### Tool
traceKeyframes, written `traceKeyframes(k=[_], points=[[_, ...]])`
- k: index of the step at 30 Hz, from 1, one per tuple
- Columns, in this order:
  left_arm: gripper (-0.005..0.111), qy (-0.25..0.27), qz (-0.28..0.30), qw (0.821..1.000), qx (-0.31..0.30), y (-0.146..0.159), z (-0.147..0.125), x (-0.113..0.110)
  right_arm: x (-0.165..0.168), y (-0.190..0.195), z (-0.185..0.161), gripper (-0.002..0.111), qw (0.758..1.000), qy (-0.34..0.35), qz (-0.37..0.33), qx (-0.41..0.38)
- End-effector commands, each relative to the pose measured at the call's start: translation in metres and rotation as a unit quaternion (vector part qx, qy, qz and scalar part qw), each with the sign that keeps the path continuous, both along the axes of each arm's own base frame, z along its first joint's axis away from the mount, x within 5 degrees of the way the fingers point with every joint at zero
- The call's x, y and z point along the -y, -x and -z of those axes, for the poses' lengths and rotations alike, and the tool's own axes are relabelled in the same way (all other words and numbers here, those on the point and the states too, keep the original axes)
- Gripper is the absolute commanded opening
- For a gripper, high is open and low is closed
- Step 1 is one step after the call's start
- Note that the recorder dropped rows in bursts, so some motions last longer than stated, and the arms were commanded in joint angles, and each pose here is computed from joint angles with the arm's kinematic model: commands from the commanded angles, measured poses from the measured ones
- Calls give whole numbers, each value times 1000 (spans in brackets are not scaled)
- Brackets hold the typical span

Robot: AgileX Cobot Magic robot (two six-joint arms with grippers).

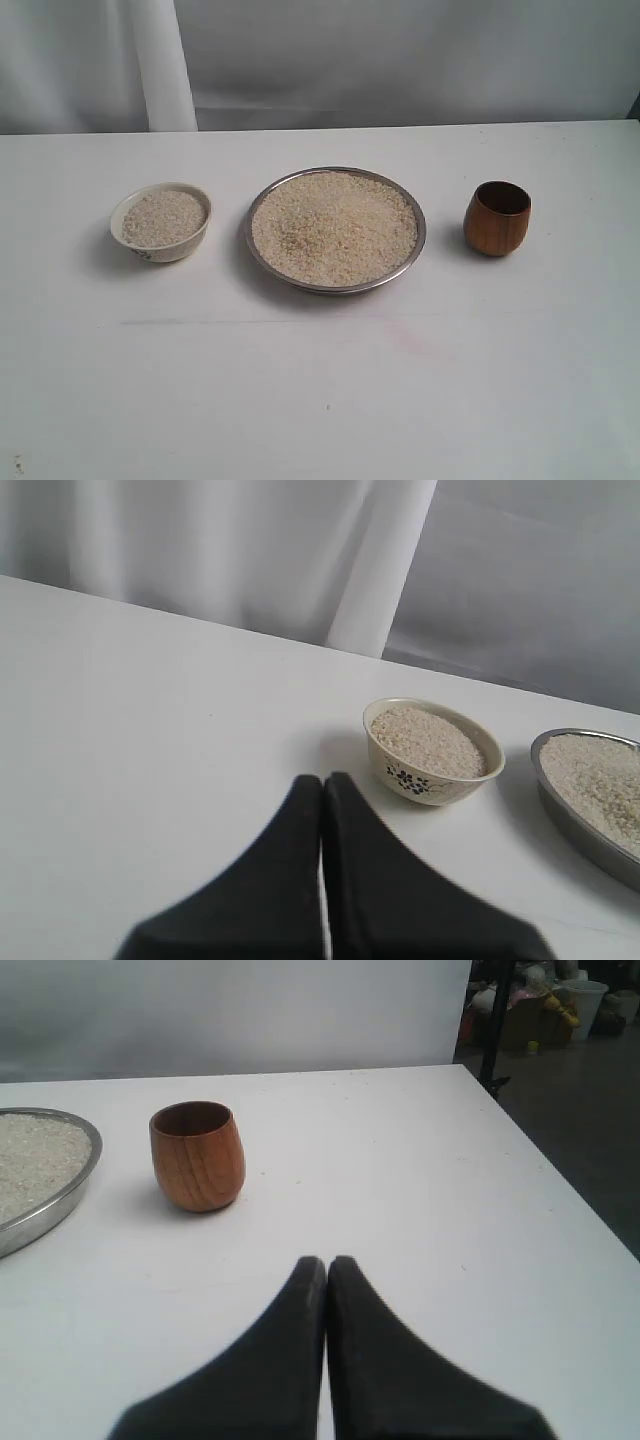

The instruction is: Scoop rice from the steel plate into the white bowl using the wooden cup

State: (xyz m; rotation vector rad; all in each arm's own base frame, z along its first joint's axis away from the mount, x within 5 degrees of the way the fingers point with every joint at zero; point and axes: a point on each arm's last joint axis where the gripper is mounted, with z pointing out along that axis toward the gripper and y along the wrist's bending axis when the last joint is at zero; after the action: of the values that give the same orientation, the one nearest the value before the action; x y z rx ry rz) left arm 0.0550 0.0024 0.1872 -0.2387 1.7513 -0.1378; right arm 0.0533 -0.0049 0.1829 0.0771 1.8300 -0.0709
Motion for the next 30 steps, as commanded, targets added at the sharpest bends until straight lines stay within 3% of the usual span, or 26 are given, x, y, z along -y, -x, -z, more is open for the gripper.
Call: traceKeyframes(k=[1,13,21,30], points=[[0,2,2,1000,8,0,-2,0,0,0,1,0,1000,3,1,0],[0,2,2,1000,8,0,-2,0,0,0,0,0,1000,1,2,7],[0,2,2,1000,8,0,-2,0,0,-3,-23,0,991,7,1,133],[0,2,2,1000,8,0,-2,0,0,2,-51,0,958,21,-1,287]])
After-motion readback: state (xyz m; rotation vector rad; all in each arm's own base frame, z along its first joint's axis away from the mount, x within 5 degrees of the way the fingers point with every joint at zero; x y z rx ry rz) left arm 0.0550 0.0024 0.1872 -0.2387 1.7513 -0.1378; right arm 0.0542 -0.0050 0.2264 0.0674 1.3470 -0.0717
